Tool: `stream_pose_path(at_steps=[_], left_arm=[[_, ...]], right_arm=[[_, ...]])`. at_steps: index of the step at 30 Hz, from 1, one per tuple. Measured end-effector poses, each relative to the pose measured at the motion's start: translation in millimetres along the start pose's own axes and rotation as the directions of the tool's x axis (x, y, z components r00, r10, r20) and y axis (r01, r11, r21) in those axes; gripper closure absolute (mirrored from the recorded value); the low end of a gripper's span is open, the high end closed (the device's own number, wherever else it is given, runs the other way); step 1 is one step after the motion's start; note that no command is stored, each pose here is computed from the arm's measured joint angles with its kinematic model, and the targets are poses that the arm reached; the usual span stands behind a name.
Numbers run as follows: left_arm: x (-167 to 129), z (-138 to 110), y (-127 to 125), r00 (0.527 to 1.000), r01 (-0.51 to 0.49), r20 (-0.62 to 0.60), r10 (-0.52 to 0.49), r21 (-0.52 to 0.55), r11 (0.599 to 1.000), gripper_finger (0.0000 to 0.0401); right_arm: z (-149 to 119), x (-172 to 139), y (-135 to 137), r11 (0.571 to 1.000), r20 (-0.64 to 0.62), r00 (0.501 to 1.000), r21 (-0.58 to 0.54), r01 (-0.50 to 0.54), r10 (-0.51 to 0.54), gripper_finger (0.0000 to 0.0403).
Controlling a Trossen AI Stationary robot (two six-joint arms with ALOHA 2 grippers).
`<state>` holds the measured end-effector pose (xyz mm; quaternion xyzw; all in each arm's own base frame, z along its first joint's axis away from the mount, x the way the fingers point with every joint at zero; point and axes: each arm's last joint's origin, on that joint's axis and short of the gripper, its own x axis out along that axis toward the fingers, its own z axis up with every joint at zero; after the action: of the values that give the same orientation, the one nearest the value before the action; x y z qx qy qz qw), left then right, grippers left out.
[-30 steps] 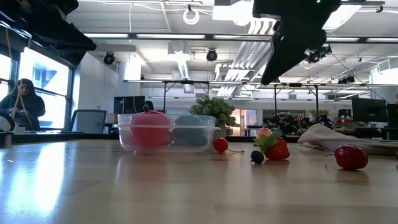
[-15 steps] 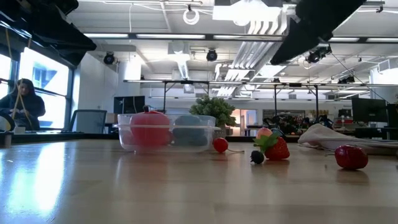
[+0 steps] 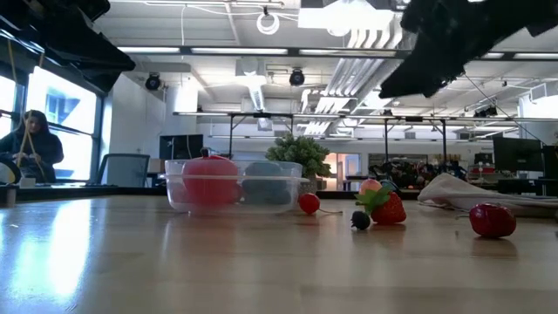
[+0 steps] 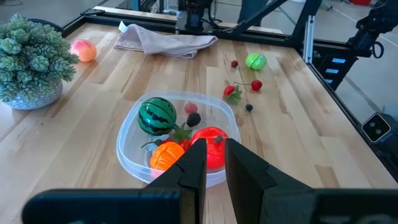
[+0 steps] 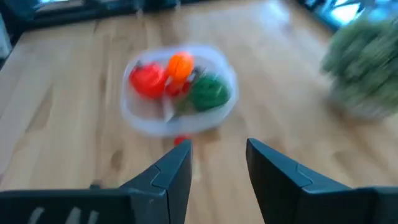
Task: Pick and placing Produce into tupperware
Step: Put the top red cherry into the transparent bin
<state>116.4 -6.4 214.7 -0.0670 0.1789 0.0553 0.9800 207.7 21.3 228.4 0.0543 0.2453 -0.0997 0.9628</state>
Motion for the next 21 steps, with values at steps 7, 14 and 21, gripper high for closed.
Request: stream_pose_path(at_steps=[7,14,21], left_arm=[[0.0,0.0,0.0,1.000,0.000,0.000,0.000,0.000,1.000,0.0355],[0.0,0.0,0.0,1.000,0.000,0.000,0.000,0.000,1.000,0.0355],[0.0,0.0,0.0,1.000,0.000,0.000,0.000,0.000,1.000,0.0355]], right_arm=[[-52.0,2.4,15.1,1.000,0.031,0.999,0.020,-0.014,0.013,0.0258],[-78.2,-1.2,20.6,1.000,0.052,0.999,-0.018,-0.003,0.004,0.0258],[-79.1,11.3,23.5,0.999,0.039,0.999,-0.025,-0.026,0.027,0.0257]])
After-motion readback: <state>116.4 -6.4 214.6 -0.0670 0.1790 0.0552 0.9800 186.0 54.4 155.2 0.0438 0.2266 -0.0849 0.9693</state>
